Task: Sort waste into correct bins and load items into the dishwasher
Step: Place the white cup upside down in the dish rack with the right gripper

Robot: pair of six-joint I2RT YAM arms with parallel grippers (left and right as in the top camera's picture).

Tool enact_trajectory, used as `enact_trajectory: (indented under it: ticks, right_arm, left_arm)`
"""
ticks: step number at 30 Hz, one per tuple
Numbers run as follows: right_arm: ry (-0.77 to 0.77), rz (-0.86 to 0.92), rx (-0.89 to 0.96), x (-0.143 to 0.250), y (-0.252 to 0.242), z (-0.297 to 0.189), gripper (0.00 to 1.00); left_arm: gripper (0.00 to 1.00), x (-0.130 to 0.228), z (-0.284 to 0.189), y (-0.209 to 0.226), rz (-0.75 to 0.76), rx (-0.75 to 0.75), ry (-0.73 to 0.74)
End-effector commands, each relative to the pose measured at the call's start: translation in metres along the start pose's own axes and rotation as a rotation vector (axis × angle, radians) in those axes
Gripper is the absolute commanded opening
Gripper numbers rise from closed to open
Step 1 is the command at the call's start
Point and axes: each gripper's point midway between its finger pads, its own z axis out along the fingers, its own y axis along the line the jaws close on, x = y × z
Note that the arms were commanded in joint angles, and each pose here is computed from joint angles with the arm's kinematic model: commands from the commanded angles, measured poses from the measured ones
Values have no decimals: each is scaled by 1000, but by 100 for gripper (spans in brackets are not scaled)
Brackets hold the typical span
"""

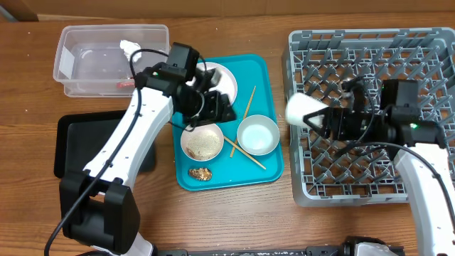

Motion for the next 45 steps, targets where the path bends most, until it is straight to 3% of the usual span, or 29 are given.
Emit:
enact_trajectory:
  ticks: [1, 9, 15, 24, 45]
  right_arm:
    - [-130, 93, 404, -36, -40, -52, 58]
    - [-248, 304, 765, -49, -70, -156, 58]
    - [-226, 517, 903, -32, -119, -194, 58]
    - [-67, 858, 965, 17, -196, -201, 65]
    - [34, 944, 956, 51, -231, -165, 72]
  left_arm:
    - [66, -10, -31, 47, 22, -311, -114]
    - [66, -13, -73, 49, 41, -418, -249]
    - [66, -13, -79, 45, 49, -411, -270]
    - [67, -13, -79, 45, 55, -416, -266]
    - [68, -12, -79, 45, 78, -419, -260]
